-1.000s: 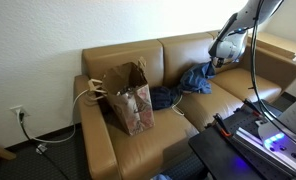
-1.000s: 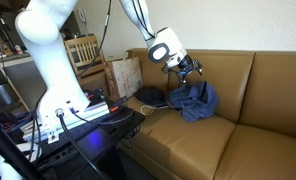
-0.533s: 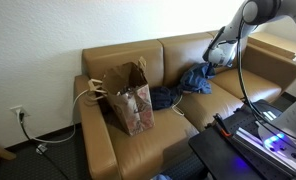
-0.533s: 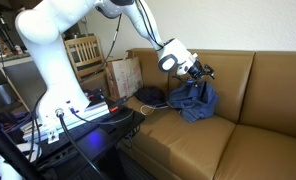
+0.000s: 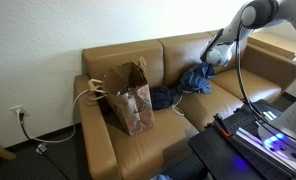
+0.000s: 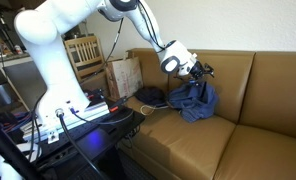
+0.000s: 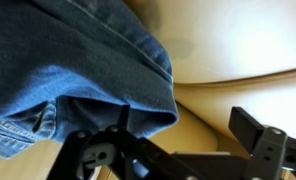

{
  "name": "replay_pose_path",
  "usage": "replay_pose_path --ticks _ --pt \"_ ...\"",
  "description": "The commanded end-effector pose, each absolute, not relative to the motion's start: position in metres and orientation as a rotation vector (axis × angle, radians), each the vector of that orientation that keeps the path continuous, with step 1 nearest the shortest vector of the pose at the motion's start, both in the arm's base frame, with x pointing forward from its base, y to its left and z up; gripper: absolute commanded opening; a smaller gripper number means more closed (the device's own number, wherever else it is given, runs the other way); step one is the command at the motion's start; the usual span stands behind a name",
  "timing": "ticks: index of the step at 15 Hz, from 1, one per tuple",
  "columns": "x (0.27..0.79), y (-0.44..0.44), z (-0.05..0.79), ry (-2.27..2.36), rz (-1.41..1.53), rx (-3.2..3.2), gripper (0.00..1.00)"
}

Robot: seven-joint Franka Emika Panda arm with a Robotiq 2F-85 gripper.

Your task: Spread the pair of jeans out on the couch

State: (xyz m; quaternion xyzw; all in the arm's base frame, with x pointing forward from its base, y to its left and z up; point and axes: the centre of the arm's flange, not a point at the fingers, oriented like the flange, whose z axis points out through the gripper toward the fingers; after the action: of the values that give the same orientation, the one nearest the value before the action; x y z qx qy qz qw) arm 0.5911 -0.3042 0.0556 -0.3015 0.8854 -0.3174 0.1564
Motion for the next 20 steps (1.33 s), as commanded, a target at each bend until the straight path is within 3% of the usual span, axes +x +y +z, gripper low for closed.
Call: replay_pose_path --ticks 1,12,20 --pt "0.592 -0.317 0.056 2.45 -0.724 -0.971 1.0" --pt "0.57 -0.361 0.034 2.62 -0.628 -1.059 1.0" --pt "0.589 -0.362 0.014 2.547 -0.583 -1.015 1.0"
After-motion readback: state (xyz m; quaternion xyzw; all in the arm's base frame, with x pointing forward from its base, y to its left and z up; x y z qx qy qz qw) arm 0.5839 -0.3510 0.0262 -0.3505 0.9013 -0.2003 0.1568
